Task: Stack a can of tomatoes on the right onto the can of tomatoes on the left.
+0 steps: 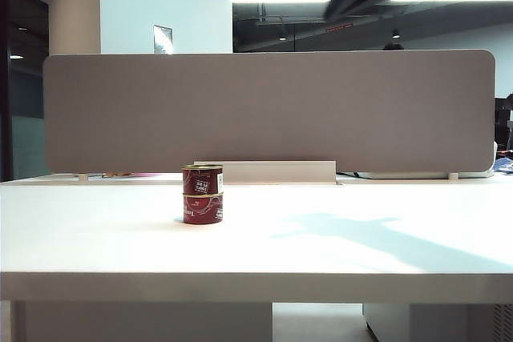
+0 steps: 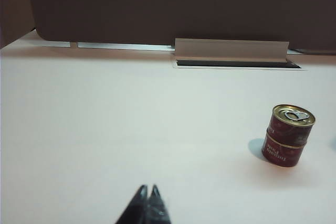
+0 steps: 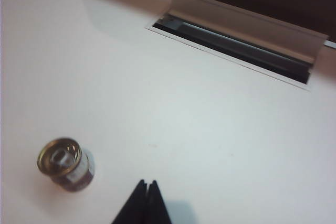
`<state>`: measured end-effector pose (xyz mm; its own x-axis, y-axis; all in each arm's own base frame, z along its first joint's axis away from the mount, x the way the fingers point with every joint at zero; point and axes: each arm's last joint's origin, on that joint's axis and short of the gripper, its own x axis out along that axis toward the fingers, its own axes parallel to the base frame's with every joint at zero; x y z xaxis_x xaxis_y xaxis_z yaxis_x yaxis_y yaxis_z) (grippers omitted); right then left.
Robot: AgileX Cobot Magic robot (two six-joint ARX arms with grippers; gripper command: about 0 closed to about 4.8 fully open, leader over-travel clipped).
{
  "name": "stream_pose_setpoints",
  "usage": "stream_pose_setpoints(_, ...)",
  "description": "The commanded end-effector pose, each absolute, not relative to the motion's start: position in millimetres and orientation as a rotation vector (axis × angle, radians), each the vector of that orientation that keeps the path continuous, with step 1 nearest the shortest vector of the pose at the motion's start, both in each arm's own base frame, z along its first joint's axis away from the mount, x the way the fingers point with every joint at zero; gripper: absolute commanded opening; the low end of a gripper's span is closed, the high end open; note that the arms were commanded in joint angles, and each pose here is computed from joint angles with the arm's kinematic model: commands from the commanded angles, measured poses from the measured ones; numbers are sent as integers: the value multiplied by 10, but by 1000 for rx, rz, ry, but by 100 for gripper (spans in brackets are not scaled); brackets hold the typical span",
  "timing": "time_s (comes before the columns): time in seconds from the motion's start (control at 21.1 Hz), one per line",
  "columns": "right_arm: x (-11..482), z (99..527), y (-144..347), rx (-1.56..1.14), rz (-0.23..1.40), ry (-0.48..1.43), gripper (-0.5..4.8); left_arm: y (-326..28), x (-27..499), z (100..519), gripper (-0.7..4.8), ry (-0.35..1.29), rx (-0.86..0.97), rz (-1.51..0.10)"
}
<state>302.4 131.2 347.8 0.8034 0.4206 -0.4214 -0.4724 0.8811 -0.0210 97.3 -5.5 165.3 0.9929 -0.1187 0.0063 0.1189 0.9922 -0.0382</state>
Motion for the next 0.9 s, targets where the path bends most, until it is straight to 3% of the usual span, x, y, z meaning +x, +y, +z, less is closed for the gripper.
stream_pose_setpoints(0.05,2742,3372,1132,-103,451,366,-2,-54,972,1678,-6,-19,-37,-117)
stream_pose_setpoints(0.47,1823,2803,674,21,306,353,-2,-55,971,1678,-6,-19,-37,-120)
stream_pose_setpoints(0.9,994,2434,271,129,17,72,-2,-55,971,1677,-6,-18,-37,-120)
